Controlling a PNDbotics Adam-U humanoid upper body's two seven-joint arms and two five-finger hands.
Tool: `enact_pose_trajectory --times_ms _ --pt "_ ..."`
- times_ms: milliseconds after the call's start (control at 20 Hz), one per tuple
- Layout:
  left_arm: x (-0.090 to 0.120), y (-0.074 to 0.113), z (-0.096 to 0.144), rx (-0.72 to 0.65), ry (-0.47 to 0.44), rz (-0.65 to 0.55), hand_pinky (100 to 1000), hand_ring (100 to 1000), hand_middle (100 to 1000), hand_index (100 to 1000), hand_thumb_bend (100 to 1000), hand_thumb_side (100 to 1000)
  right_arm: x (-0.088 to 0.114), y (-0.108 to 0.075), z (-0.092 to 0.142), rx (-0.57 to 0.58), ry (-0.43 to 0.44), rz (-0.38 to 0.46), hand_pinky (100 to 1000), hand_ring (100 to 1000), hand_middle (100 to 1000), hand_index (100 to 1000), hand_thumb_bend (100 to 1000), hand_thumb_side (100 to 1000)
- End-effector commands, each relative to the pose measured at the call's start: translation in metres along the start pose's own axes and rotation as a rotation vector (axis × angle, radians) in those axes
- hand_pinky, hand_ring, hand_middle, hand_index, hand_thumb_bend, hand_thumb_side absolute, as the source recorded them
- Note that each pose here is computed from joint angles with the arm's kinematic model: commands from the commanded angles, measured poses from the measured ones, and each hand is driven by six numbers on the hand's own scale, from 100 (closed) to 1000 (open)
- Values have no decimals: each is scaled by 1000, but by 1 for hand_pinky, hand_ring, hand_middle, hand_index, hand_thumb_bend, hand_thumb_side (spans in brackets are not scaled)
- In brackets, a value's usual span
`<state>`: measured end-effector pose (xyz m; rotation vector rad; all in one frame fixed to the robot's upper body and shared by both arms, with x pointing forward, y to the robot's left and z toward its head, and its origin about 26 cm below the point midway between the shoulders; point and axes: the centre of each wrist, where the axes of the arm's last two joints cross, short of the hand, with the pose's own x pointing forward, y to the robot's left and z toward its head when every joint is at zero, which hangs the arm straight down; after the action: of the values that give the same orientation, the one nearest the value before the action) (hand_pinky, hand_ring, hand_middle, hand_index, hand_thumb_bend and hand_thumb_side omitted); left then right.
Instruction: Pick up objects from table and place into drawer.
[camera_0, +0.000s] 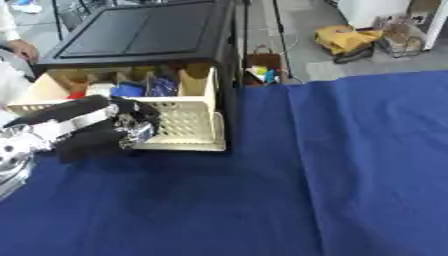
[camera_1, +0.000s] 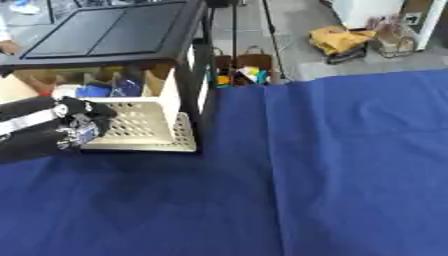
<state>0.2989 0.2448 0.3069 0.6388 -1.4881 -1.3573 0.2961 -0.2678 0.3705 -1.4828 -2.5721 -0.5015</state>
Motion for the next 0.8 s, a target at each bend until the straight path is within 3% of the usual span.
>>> enact_pose_trajectory --times_ms 50,800 --pt "3 13 6 49 3 -31 133 484 774 929 100 1000 6 -3 -8 -35 -3 -7 835 850 590 741 100 1000" --pt "7 19 6 83 24 -21 130 483 768 932 100 1000 7 -2 -8 -32 -4 -18 836 851 590 743 100 1000"
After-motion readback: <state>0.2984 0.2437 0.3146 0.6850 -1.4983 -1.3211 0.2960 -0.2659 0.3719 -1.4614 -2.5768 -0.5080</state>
